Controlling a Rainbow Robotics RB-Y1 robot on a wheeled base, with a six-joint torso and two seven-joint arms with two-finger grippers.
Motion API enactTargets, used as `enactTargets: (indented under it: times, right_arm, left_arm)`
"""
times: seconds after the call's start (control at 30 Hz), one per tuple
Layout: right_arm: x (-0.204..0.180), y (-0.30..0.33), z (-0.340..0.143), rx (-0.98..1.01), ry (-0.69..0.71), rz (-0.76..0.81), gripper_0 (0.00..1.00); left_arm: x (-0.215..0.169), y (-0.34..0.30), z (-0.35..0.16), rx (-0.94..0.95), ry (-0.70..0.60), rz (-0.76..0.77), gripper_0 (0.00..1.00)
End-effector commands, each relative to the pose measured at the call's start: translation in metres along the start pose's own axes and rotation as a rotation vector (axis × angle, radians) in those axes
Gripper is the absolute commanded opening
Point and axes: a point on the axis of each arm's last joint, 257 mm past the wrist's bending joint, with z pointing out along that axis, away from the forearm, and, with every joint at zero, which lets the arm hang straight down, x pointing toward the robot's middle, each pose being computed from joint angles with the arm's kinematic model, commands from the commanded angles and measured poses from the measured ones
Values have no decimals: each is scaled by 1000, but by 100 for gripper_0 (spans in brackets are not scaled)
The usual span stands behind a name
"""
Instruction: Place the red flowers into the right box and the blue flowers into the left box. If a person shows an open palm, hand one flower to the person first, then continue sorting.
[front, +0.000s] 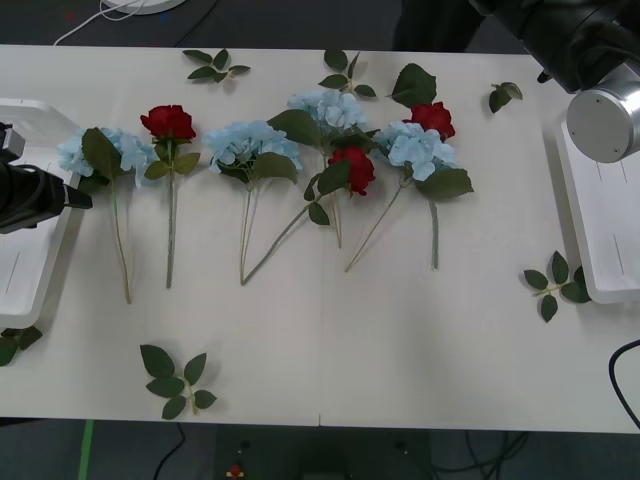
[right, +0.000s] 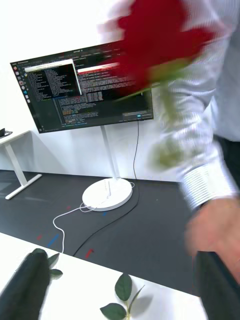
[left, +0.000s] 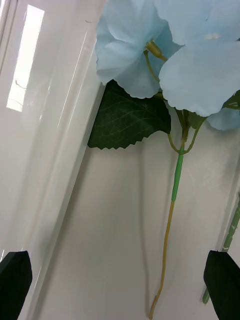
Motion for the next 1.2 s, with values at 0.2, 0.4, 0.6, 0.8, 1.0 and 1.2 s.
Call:
enactTargets:
  times: [0.2,0.4,0.6,0.8,1.0,1.2]
  right_arm:
    - [-14,11,5,-4,48,4,100]
    - [25,-12,-18,58,234,19,100]
    - [68,-35,-71,118,440,96,100]
    - [127,-52,-132,227,681,259,100]
    - [177,-57,-179,370,896,412,100]
    - [223,-54,-182,428,988,449,100]
  left_arm:
    - [-34,0,-22,-3,-68,-23,100]
    - [-34,0,-22,-3,-68,-23,100]
    - [-34,0,-22,-3,-68,-23,100]
    - [-11,-9,-2,15,-27,-21,100]
    - [-31,-33,1,66,-93,-12,100]
    - [-21,-53,0,82,-27,3,100]
